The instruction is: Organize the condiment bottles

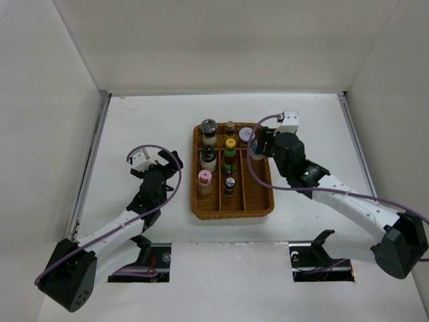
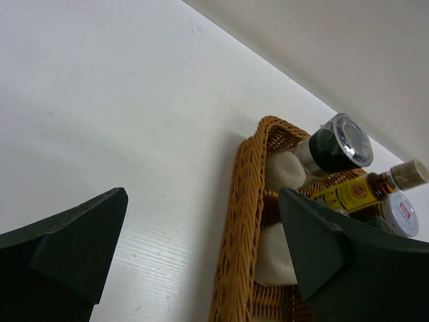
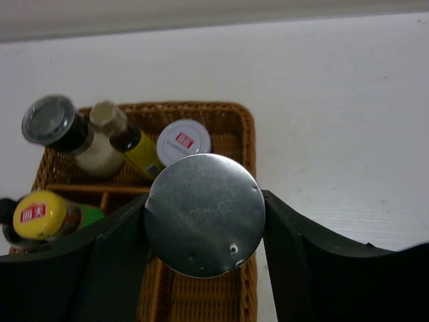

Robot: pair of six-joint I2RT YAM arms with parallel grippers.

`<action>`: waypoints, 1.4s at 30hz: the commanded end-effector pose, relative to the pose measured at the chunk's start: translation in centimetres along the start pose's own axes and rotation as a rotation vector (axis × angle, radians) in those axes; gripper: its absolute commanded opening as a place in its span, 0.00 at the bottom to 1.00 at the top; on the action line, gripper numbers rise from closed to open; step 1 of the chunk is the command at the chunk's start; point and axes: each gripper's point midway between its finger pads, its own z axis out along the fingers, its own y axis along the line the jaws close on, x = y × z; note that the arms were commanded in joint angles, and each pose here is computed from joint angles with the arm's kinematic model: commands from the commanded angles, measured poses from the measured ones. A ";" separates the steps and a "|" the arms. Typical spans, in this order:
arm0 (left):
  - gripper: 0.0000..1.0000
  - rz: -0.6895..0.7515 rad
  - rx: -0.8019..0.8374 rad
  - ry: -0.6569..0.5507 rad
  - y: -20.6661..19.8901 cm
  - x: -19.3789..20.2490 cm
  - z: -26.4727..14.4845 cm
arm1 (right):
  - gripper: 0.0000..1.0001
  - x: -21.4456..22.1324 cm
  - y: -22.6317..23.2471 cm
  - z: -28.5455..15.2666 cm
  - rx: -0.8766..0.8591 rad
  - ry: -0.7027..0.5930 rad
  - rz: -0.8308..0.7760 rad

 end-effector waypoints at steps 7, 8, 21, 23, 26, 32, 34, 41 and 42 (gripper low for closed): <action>1.00 -0.026 -0.046 -0.046 0.8 -0.9 0.1 | 0.43 1.5 3.8 1.6 -0.083 -0.039 0.006; 1.00 -0.028 -0.049 -0.047 0.8 -0.9 0.1 | 0.43 1.9 3.7 1.8 -0.077 -0.031 -0.001; 1.00 0.000 -0.097 -0.015 0.6 -0.7 0.7 | 0.70 5.2 4.9 2.5 -0.082 0.021 -0.028; 1.00 0.011 -0.098 0.001 0.4 -0.4 0.8 | 0.76 5.2 4.8 2.5 -0.078 0.025 -0.035; 1.00 0.023 -0.104 0.014 0.1 -0.3 1.0 | 0.85 4.3 4.6 1.9 -0.077 0.000 -0.016; 1.00 0.028 -0.109 0.020 -0.5 -1.1 1.1 | 1.00 0.4 3.6 -0.4 -0.073 -0.096 0.051; 1.00 0.026 -0.102 0.018 -1.0 -1.4 0.9 | 1.00 -1.0 2.6 -1.5 -0.054 -0.141 0.089; 1.00 0.021 -0.086 0.013 -2.9 -3.1 1.0 | 1.00 -2.5 -3.2 -5.1 0.062 -0.298 0.289; 1.00 0.023 -0.090 0.013 -3.0 -3.2 1.1 | 1.00 -1.9 -4.2 -5.2 0.087 -0.306 0.314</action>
